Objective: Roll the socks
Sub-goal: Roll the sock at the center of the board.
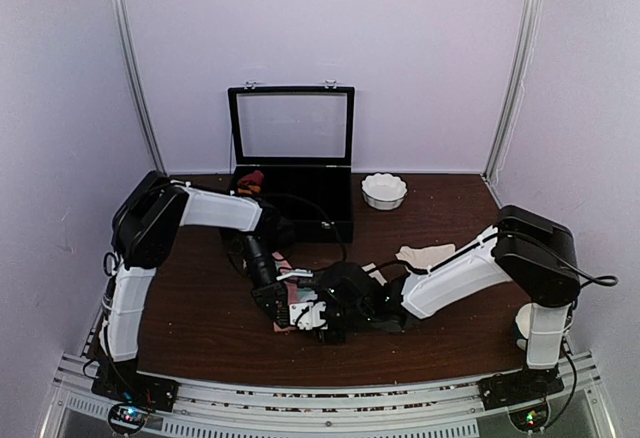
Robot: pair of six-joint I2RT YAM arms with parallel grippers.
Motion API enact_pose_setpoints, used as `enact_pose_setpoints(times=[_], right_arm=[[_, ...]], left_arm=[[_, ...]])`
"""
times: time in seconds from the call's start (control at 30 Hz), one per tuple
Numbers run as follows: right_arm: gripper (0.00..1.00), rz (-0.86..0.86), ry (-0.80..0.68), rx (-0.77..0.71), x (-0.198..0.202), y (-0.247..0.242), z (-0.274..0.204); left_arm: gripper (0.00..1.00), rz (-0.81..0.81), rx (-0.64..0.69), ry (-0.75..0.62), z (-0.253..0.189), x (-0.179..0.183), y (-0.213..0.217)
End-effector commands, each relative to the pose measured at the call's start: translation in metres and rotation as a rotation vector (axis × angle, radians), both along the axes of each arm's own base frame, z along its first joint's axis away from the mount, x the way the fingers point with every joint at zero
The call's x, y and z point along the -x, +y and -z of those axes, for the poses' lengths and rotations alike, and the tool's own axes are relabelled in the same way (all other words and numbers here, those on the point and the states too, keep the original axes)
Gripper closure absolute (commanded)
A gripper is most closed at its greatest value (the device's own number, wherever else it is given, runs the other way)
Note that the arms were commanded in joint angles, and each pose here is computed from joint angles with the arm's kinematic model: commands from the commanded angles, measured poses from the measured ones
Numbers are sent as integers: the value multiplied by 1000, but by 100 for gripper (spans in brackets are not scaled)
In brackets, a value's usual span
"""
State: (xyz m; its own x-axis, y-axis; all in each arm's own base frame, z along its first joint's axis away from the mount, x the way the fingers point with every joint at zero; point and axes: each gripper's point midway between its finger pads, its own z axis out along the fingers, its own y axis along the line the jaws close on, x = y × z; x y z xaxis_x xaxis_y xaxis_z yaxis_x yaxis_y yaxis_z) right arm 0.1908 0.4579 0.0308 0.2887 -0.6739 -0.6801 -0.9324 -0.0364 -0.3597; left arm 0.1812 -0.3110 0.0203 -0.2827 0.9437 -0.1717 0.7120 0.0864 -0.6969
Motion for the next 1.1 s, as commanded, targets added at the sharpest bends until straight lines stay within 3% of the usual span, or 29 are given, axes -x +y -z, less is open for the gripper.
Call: enact_pose_setpoints(times=[0.0,0.33,0.6,0.83,1.07], right_arm=[[76,32,128,200,4,-36,56],[98,7,359,272,28,-42,62],[98,122,589,293,53,-42,47],[100,178,676,304,83,-40,44],[100,224,761,281,88,-27,38]], left_arm=[[79,38,-25,-151,3,-15,17],[76,-43,52,-335,-42,-42,27],[75,-139,-14,-446,-34,-66,47],[77,-203,-92,-505,-11,-91,45],[83,-186,-104,-508,7,-106,37]])
